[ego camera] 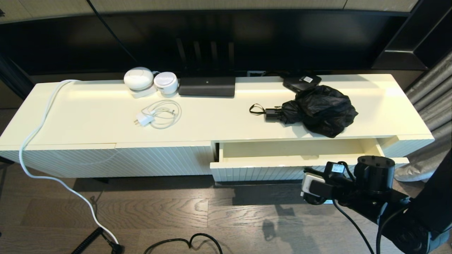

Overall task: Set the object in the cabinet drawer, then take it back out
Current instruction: Close the drawer

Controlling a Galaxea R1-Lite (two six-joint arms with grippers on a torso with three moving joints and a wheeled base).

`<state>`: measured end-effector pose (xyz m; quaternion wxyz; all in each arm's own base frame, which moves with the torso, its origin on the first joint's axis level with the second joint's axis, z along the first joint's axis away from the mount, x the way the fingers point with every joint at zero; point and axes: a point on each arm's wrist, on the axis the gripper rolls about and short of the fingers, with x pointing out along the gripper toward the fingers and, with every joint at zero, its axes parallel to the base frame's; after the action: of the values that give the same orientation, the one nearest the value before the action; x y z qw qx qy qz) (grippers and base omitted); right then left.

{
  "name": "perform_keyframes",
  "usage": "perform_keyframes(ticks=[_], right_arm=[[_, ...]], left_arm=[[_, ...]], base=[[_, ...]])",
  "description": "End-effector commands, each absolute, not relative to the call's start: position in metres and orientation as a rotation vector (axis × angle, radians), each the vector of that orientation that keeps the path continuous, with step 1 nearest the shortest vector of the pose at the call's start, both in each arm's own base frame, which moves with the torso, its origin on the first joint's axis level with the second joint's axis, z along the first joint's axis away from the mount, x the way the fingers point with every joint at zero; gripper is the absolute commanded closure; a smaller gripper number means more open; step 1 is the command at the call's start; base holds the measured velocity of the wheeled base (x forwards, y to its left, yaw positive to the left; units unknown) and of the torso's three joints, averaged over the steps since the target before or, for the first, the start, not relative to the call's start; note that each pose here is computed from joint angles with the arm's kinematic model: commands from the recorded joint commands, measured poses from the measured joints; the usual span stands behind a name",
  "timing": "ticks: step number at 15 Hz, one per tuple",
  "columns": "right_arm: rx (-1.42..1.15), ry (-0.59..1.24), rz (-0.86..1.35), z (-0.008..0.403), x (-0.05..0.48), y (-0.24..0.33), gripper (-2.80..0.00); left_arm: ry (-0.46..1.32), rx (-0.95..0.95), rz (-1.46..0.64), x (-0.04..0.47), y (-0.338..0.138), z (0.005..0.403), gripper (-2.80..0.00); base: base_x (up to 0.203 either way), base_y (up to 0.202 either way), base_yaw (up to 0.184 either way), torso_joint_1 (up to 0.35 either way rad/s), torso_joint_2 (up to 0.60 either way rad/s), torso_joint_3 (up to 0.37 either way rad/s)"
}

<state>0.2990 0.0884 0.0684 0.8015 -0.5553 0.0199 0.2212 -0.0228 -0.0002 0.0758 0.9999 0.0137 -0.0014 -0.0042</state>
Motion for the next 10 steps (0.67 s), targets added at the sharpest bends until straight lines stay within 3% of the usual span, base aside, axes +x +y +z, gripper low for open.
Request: perform_keyframes(ticks=[1,10], right_arm=[[-1.195,0.032,0.468,0.066,0.308,0.09,0.0],[-1.2,-0.025,0.441,0.073,0.333,0.092,0.0]], left_arm=[[0.0,0.028,-0.009,-0.023,0.0,0.075,0.0],[0.0,0.028,-0.009,-0.023,0.0,0.075,0.0]], base=[[0.0,0.0,0.0,0.0,0.0,0.0],[0.0,0.0,0.0,0.0,0.0,0.0]])
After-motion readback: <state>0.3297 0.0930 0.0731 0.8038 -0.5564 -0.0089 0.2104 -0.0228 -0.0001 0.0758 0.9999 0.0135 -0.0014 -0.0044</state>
